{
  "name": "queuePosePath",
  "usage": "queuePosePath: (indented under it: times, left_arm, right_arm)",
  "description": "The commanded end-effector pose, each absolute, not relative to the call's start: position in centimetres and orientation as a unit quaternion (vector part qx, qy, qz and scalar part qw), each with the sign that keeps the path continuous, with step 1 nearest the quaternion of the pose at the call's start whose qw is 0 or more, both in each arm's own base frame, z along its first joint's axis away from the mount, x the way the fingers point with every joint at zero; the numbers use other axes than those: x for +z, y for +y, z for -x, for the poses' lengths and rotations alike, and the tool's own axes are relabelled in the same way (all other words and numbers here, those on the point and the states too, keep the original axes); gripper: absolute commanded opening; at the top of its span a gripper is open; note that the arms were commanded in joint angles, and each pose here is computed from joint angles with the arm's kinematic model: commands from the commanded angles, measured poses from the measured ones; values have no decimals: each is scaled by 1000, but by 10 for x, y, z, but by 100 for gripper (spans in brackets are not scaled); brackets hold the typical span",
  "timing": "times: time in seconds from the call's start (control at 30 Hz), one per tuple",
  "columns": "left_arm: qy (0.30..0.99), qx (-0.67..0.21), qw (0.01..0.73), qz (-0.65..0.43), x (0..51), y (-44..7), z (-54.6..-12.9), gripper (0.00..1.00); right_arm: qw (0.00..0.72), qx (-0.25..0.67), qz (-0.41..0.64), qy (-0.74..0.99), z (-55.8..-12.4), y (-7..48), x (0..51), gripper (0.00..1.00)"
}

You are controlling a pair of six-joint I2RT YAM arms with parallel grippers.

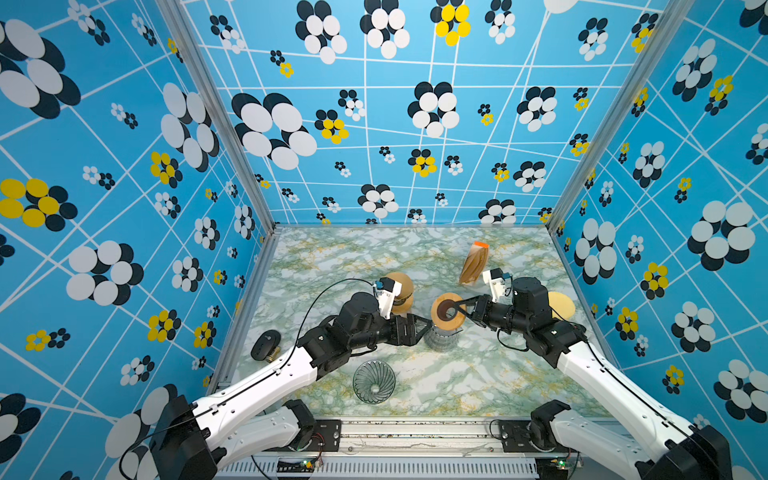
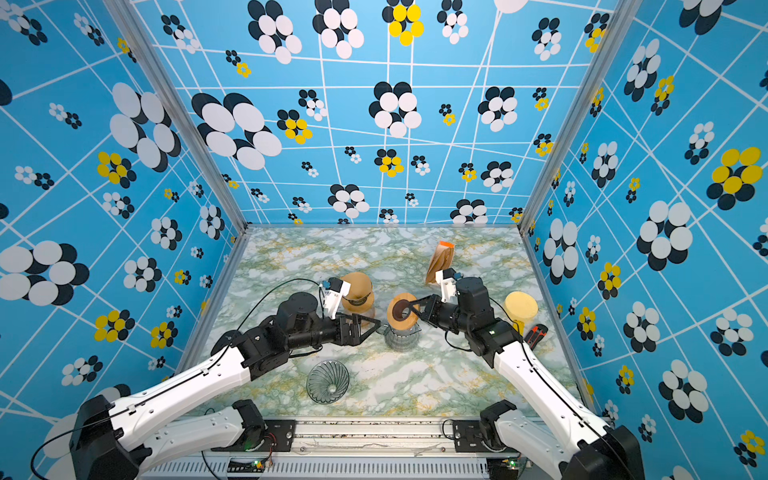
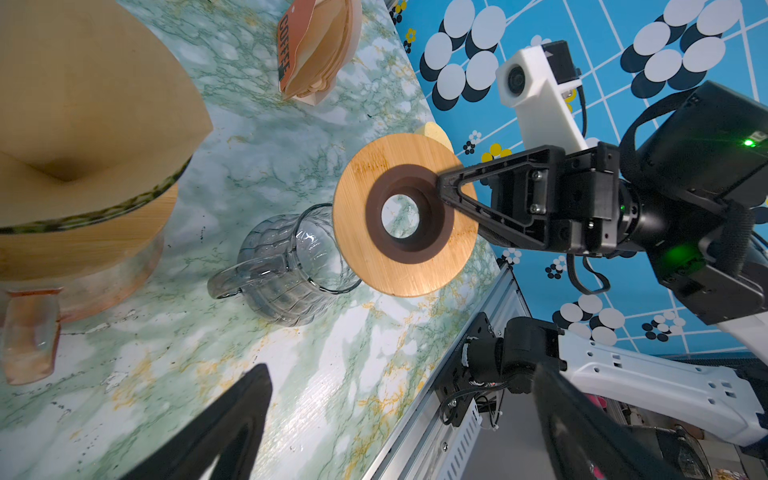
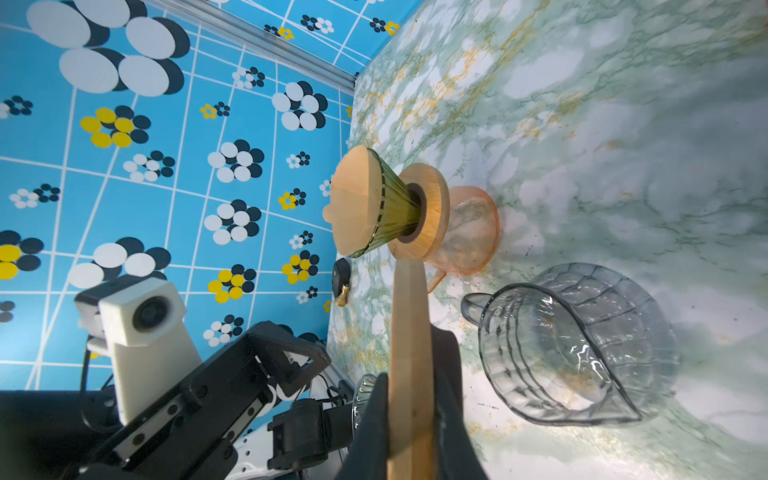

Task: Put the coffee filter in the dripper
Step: 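Carry the wooden ring with the right gripper toward the pitcher while the left withdraws, then lower the wooden ring onto the glass pitcher mouth with the right gripper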

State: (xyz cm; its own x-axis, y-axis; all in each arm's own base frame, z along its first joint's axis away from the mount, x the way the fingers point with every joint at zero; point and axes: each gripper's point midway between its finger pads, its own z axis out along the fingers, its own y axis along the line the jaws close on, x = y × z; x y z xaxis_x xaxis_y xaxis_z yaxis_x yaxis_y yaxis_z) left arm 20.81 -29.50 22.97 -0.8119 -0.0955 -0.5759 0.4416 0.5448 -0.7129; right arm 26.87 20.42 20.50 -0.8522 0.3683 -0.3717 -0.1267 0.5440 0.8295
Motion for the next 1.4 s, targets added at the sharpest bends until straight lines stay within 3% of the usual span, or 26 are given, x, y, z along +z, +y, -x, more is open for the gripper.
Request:
queuePosePath:
  times: [0.0,0.6,1.37]
  left_arm:
    - [818,-475,303,-116,247,-299,-213,99]
    - [820,-474,302,-111,243,-302,-218,99]
    - [822,-473,299,-106,237,-301,-218,99]
  right_arm:
    - [266,527,-66,804,-275,212,222,9]
    - [218,523,-101,818,-276,209,162,10]
    - [205,503,-116,832,-277,205,136,11]
